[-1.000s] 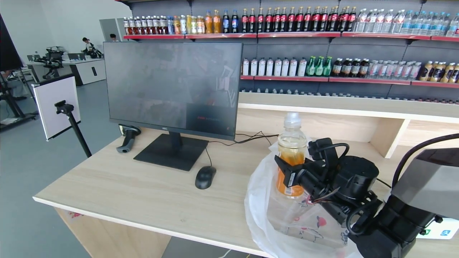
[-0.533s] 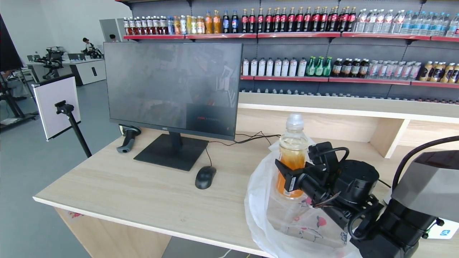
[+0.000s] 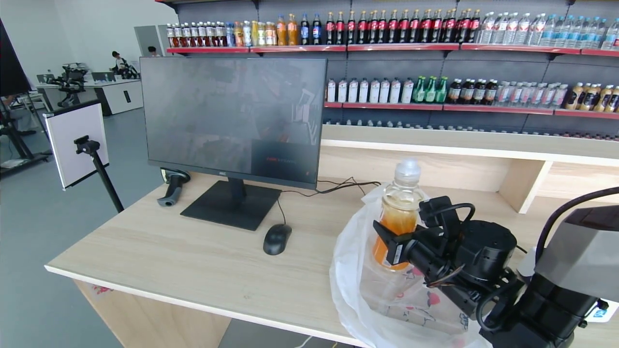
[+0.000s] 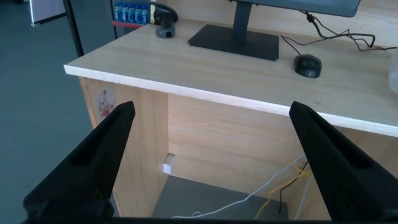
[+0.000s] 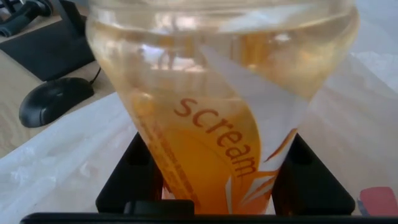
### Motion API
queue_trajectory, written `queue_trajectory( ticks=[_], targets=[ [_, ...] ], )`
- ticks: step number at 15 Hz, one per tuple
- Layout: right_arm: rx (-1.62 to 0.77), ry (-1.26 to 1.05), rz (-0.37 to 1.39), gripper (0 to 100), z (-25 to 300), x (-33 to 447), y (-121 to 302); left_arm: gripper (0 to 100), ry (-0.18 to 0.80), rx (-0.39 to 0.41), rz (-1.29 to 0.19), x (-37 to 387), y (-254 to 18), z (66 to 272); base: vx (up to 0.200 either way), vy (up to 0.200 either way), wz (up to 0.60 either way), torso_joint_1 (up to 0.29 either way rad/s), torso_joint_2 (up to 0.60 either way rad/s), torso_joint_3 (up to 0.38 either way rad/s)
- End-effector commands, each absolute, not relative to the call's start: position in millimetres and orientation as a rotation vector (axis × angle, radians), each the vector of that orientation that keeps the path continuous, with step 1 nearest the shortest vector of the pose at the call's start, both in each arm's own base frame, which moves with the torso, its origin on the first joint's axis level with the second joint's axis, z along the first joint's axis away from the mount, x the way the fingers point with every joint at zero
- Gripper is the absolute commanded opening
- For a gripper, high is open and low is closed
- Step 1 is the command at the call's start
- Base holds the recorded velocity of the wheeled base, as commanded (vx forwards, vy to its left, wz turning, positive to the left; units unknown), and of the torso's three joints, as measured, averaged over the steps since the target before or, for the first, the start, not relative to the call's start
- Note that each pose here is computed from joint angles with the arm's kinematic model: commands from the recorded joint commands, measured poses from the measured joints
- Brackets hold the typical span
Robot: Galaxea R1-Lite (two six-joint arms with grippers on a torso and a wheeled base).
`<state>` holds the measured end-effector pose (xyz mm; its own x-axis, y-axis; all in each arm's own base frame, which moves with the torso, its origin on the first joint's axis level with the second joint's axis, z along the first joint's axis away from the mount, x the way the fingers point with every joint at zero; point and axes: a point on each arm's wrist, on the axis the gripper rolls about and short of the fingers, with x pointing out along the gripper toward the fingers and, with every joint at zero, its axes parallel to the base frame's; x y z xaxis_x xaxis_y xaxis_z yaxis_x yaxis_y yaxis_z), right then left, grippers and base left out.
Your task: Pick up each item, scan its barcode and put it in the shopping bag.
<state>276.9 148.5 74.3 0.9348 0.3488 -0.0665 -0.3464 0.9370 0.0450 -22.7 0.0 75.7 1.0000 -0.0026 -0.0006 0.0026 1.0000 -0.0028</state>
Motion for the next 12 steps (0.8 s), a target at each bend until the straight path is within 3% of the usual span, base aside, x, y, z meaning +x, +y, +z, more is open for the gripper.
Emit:
queue_trajectory(
  ticks=[1,5,6,12],
  targets=[
    [0.032,0.088,0.355,0,72.0,274.6,147.4,100,0.0,-0.003,-0.002,-22.7,0.0,75.7,0.0,0.0,0.0,0.0,0.0,0.0],
    [0.035,0.093,0.356,0,71.0,274.0,147.6,100,0.0,-0.003,-0.003,-22.7,0.0,75.7,0.0,0.0,0.0,0.0,0.0,0.0],
    [0.034,0.095,0.356,100,70.6,274.0,147.6,100,0.0,-0.003,-0.003,-22.7,0.0,75.7,0.0,0.0,0.0,0.0,0.0,0.0],
    [0.057,0.093,0.357,100,74.5,270.3,146.1,100,0.0,-0.005,-0.002,-22.7,0.0,75.7,0.0,0.0,0.0,0.0,0.0,0.0]
  ],
)
